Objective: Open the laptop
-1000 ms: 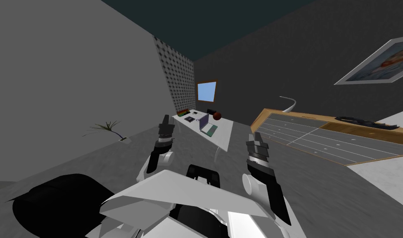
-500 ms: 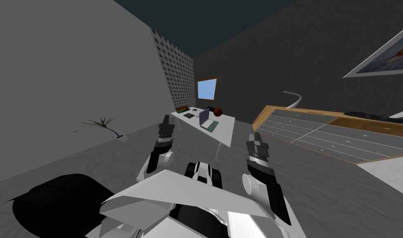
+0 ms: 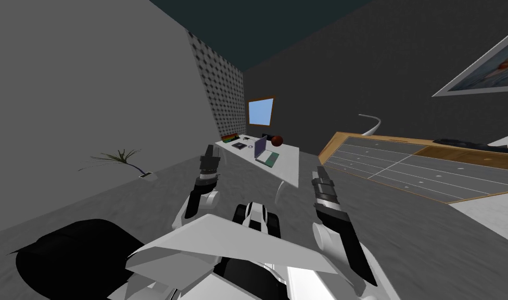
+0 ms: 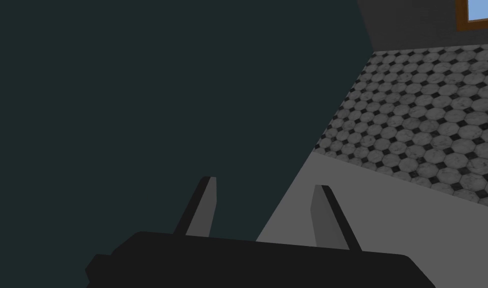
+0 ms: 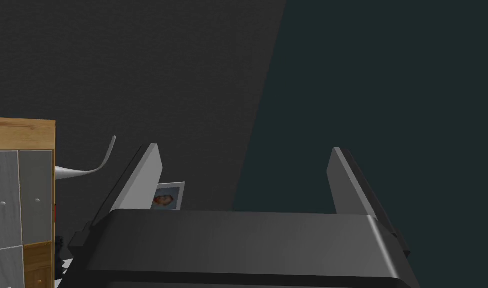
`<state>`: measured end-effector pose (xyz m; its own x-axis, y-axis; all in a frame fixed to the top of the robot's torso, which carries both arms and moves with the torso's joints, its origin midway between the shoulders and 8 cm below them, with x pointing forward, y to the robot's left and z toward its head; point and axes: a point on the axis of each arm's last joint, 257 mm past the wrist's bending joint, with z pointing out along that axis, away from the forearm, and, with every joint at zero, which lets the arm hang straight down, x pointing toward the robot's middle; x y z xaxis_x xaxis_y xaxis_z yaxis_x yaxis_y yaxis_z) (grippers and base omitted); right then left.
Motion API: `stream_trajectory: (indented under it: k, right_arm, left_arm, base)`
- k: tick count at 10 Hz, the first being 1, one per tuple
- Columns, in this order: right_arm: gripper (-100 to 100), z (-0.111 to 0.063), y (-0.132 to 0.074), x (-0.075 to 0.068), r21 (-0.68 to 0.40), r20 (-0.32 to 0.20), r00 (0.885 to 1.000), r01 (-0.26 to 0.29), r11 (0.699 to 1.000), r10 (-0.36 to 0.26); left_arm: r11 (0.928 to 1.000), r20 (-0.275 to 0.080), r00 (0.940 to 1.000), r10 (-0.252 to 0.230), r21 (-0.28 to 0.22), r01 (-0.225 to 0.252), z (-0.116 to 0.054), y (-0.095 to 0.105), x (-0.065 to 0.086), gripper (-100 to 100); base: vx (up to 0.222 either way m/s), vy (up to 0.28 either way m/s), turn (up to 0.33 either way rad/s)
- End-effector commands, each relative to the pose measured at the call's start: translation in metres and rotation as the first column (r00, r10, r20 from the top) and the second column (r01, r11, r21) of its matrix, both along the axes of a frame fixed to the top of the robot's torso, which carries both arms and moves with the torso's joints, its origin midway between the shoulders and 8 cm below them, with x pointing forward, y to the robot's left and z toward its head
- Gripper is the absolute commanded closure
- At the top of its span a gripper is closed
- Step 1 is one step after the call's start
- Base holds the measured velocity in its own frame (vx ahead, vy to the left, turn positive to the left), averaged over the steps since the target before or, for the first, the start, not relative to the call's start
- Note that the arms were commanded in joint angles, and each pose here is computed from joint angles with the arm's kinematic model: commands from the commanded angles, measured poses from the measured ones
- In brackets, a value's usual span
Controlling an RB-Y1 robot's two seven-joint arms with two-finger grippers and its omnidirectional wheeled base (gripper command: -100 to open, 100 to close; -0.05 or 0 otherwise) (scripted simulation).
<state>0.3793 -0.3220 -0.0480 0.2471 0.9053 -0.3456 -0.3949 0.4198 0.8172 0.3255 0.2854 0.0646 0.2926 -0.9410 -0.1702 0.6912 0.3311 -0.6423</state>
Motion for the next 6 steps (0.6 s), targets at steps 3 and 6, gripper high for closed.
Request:
stream_trajectory:
  k: [3, 6]
  right_arm:
    - [-100, -0.028, -0.017, 0.012, -0.274, -0.116, 0.99, 0.043, 0.961, -0.077]
    - [-100, -0.046, -0.039, 0.019, -0.473, -0.178, 0.971, 0.058, 0.879, -0.16]
  left_arm:
    - [1.0, 0.0, 1.0, 0.0, 0.0, 0.0, 0.0, 0.0, 0.0, 0]
    - [1.0, 0.0, 1.0, 0.0, 0.0, 0.0, 0.0, 0.0, 0.0, 0]
  base:
    - [0.063, 0.184, -0.05]
    - [0.1, 0.246, -0.055]
